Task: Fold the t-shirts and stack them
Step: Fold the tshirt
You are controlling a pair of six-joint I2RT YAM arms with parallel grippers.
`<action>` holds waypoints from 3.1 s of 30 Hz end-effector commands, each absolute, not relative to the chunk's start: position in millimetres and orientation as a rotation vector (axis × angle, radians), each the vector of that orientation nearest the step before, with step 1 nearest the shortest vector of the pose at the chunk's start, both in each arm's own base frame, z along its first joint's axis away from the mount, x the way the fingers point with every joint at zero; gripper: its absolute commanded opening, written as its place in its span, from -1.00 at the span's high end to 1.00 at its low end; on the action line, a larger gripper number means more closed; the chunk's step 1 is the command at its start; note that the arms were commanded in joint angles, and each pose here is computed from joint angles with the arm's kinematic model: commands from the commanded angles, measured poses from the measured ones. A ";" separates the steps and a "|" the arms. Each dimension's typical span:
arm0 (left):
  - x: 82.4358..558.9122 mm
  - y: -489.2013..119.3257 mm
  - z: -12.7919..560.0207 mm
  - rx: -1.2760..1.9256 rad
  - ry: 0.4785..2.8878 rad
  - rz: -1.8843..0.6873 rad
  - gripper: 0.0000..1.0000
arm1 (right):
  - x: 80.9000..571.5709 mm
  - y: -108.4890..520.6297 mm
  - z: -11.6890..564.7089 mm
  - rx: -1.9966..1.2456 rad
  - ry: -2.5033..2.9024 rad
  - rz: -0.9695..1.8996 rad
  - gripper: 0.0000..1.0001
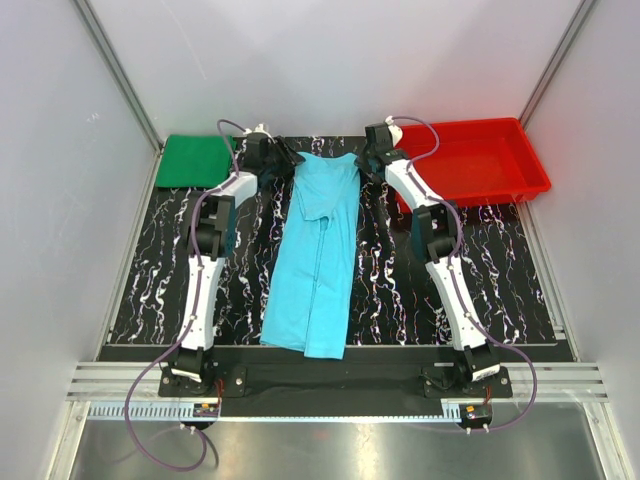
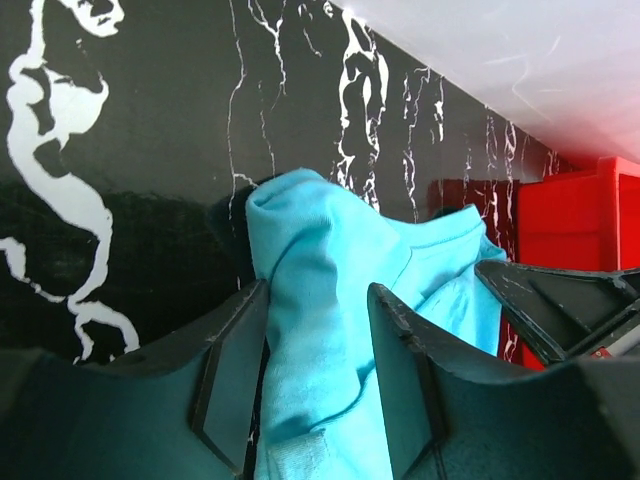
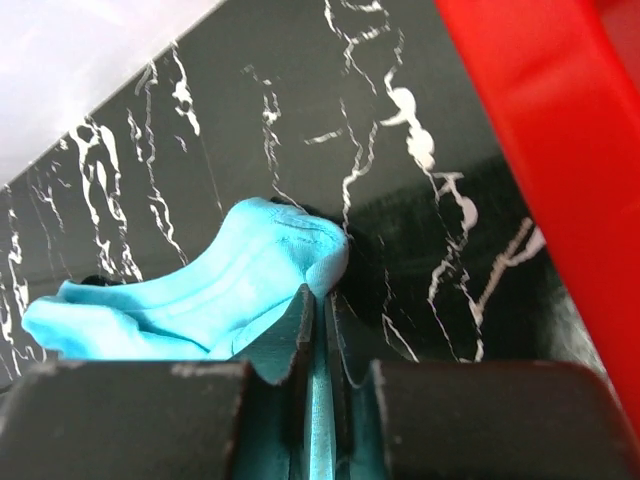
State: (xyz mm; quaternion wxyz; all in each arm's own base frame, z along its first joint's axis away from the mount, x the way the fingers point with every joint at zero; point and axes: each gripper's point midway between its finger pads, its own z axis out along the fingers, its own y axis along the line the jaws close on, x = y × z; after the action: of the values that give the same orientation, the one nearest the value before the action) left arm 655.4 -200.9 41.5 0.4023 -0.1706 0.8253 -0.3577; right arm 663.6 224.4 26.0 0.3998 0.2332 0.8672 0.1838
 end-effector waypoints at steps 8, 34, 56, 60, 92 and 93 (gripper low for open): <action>690.3 -190.5 68.3 -0.464 1.941 -0.984 0.12 | 697.6 234.6 65.2 0.554 2.008 0.586 0.62; 642.3 -157.4 180.0 -0.245 1.950 -0.839 -0.48 | 559.0 218.4 180.3 0.210 2.369 0.523 -0.31; 201.1 -160.6 79.4 -0.210 2.689 -0.818 -0.32 | 207.8 278.8 117.3 0.054 2.748 1.279 -0.61; 174.4 -158.9 68.3 -0.230 2.754 -0.744 -0.37 | 172.2 282.5 94.7 0.146 2.790 1.335 -0.50; 114.0 -133.5 -6.1 -0.692 2.964 -0.527 0.45 | 108.0 282.0 16.0 0.387 2.934 1.207 -0.07; 110.6 -132.9 -8.8 -0.703 2.969 -0.529 0.47 | 106.8 283.4 14.9 0.399 2.941 1.210 -0.06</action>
State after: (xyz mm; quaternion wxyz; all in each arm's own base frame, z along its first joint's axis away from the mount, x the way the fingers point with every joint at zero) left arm 129.0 -149.0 12.9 0.0393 -0.2061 0.9542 -0.2134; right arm 104.7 281.4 24.9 -0.0402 0.1115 0.9142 0.3875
